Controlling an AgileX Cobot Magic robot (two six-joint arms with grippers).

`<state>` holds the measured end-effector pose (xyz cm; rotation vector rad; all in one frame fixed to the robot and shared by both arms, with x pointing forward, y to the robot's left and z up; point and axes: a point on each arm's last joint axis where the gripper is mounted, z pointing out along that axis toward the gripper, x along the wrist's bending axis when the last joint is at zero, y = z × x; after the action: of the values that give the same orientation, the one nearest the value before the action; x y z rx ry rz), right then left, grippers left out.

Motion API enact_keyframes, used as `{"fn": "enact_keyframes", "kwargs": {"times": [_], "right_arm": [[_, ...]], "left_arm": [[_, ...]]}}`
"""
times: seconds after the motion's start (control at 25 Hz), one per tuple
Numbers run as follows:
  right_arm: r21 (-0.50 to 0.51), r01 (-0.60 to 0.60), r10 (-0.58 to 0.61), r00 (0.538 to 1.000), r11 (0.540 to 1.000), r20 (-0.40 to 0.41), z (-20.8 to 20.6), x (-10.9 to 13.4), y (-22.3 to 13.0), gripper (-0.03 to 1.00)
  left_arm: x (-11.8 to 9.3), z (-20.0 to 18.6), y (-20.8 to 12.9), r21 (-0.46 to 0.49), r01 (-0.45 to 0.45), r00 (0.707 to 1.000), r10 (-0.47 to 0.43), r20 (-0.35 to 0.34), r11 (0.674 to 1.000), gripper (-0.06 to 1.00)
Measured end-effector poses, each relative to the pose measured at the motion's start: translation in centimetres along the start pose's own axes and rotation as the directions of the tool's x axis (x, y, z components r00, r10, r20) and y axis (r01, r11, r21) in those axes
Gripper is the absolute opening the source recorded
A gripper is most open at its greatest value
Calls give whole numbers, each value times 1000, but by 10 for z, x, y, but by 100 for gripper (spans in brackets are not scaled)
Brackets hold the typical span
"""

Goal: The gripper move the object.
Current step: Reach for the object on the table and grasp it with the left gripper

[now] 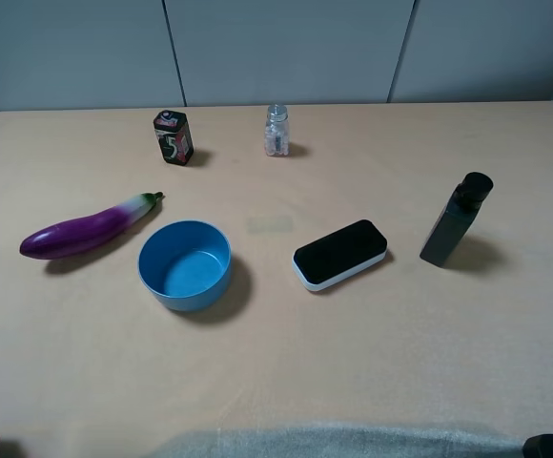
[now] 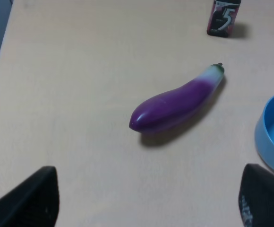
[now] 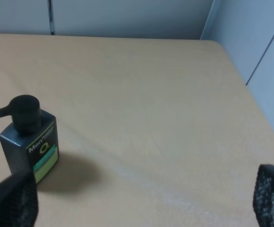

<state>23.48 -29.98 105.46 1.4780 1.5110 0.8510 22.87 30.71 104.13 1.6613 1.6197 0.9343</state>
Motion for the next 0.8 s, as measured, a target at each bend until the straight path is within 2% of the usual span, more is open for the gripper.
{"fn": "enact_keyframes", "kwargs": {"times": [0.8], "right_arm": [[0, 0, 0, 1000, 1000, 0, 0, 0, 0, 69]], "left_arm": [[0, 0, 0, 0, 0, 1000, 0, 0, 1000, 83]]}}
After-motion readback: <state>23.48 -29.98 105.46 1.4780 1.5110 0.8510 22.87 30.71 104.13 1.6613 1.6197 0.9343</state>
